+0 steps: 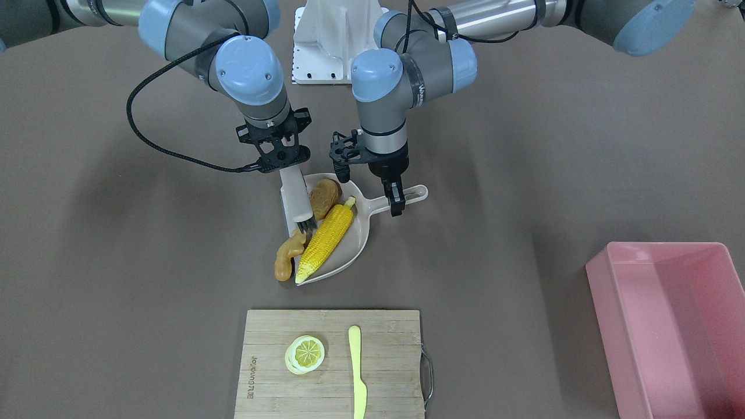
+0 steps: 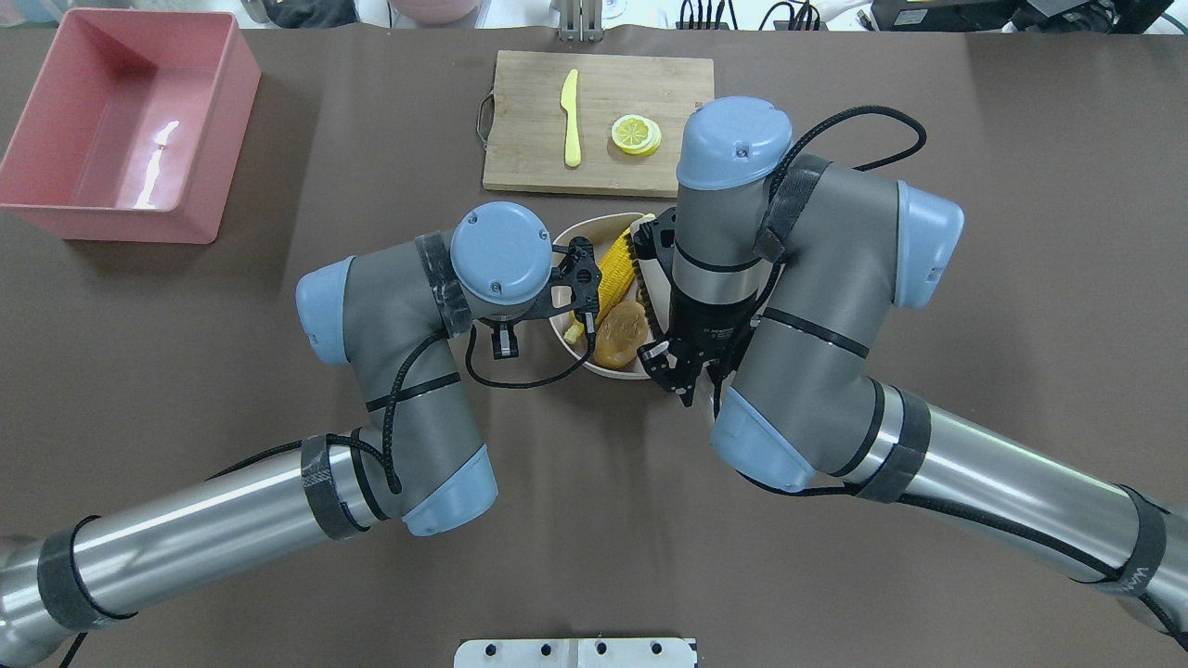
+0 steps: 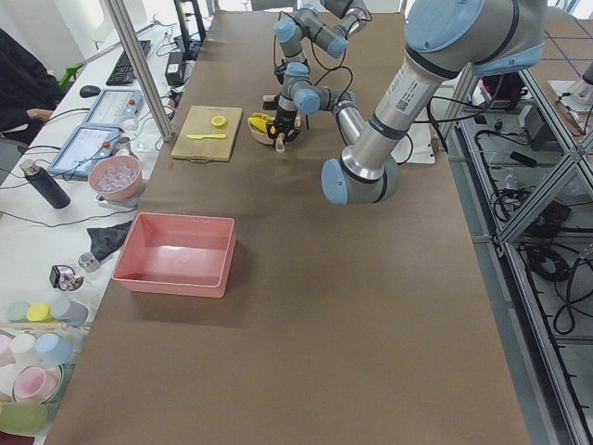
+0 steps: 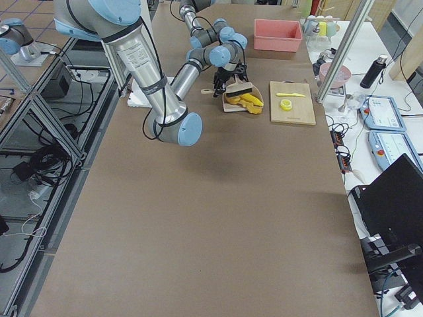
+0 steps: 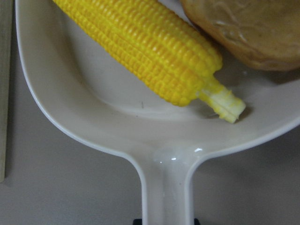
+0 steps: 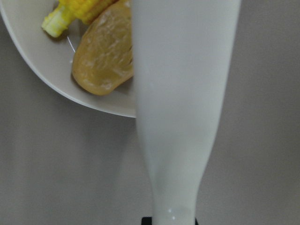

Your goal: Sweep and dump trash into bin

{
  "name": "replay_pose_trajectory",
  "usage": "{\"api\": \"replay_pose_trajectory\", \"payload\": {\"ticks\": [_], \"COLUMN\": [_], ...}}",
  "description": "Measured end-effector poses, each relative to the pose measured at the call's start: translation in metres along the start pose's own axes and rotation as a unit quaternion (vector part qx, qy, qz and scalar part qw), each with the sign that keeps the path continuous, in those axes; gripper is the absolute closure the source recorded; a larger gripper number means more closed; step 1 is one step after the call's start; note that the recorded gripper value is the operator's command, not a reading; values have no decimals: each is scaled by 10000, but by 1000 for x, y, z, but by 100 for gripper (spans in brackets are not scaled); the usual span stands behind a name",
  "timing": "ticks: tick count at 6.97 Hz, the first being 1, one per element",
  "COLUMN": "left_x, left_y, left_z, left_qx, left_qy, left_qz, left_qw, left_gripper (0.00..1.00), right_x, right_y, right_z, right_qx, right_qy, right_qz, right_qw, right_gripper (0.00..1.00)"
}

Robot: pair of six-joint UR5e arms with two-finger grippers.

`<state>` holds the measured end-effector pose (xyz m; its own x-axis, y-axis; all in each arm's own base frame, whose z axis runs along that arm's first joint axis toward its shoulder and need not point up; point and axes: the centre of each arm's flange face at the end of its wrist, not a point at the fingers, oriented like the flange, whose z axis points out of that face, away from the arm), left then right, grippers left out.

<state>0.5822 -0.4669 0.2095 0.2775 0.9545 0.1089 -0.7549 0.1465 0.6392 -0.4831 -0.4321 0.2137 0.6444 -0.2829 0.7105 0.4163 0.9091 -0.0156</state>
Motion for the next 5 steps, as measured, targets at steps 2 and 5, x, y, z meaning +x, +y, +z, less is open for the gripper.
{"api": "replay_pose_trajectory", "payload": {"ticks": [2, 5], "left_x": [3, 4], "left_y": [2, 1], "left_z": [3, 0], "left_qx": [91, 153], "left_qy": [63, 138], "left_qz": [-17, -26], "left_qw": [9999, 9998], "left_gripper": [100, 100], "right_x": [17, 41], "right_y": [16, 24], "right_z": [-15, -34], "right_qx": [134, 245], "right_qy": [-62, -64], "right_qz": [-1, 139], "right_qw": [9999, 9996], "right_gripper": [100, 100]}}
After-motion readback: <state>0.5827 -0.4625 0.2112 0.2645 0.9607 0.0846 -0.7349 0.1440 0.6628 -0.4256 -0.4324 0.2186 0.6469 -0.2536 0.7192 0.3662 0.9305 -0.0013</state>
